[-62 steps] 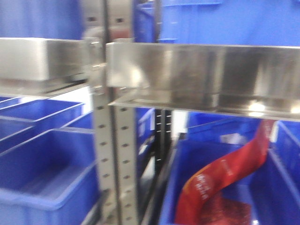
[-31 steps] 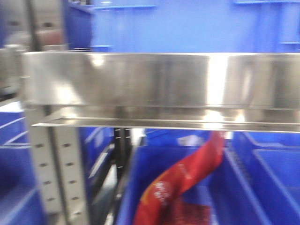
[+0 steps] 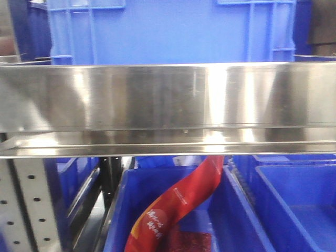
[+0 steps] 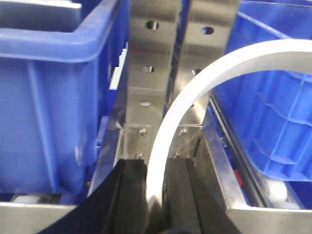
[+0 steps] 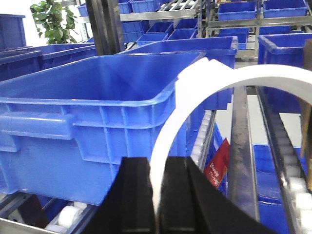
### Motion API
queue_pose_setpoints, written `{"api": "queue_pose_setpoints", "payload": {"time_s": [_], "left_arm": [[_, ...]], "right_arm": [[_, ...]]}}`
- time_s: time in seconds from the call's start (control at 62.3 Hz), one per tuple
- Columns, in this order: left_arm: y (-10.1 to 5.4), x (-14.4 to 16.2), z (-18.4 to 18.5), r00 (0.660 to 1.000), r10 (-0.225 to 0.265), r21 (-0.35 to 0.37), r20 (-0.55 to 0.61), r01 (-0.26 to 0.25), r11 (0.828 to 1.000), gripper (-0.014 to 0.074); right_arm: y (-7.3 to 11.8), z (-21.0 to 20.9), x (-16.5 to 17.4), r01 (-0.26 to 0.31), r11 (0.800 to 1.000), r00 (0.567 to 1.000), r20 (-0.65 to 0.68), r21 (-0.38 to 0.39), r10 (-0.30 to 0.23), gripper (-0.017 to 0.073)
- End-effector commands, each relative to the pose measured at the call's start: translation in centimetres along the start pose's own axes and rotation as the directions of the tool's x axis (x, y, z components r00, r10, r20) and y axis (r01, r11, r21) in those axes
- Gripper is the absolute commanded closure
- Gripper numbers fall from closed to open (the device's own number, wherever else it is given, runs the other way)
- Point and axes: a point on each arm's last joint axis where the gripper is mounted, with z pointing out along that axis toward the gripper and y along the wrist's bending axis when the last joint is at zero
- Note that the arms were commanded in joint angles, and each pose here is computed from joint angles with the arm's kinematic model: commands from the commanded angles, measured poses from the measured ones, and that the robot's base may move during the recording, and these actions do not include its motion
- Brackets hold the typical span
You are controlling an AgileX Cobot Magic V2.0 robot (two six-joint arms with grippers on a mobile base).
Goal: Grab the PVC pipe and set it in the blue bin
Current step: 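Drive up to the shelf with blue bins, holding both clamps, then hold both clamps above the blue bins while stopped at the shelf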
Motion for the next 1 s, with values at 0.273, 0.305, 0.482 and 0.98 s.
{"api": "queue_pose_setpoints", "payload": {"time_s": [0.273, 0.305, 0.482, 0.98], "left_arm": [[-0.02, -0.24, -0.15, 0.999, -0.013, 0.003, 0.032, 0.013, 1.0, 0.0704], [-0.02, -0.24, -0.15, 0.999, -0.013, 0.003, 0.032, 0.013, 1.0, 0.0704], [-0.02, -0.24, -0.15, 0.999, -0.013, 0.003, 0.032, 0.013, 1.0, 0.0704], [0.5, -0.31, -0.16, 0.994, 0.102, -0.058, 0.033, -0.1, 0.993, 0.0704]], "right_arm": [[-0.04, -0.11, -0.23, 0.004, 1.0, 1.0, 0.029, 0.005, -0.004, 0.0712], [-0.04, -0.11, -0.23, 0.004, 1.0, 1.0, 0.029, 0.005, -0.004, 0.0712], [-0.04, -0.11, -0.23, 0.004, 1.0, 1.0, 0.029, 0.005, -0.004, 0.0712], [-0.04, -0.11, -0.23, 0.004, 1.0, 1.0, 0.029, 0.005, -0.004, 0.0712]]}}
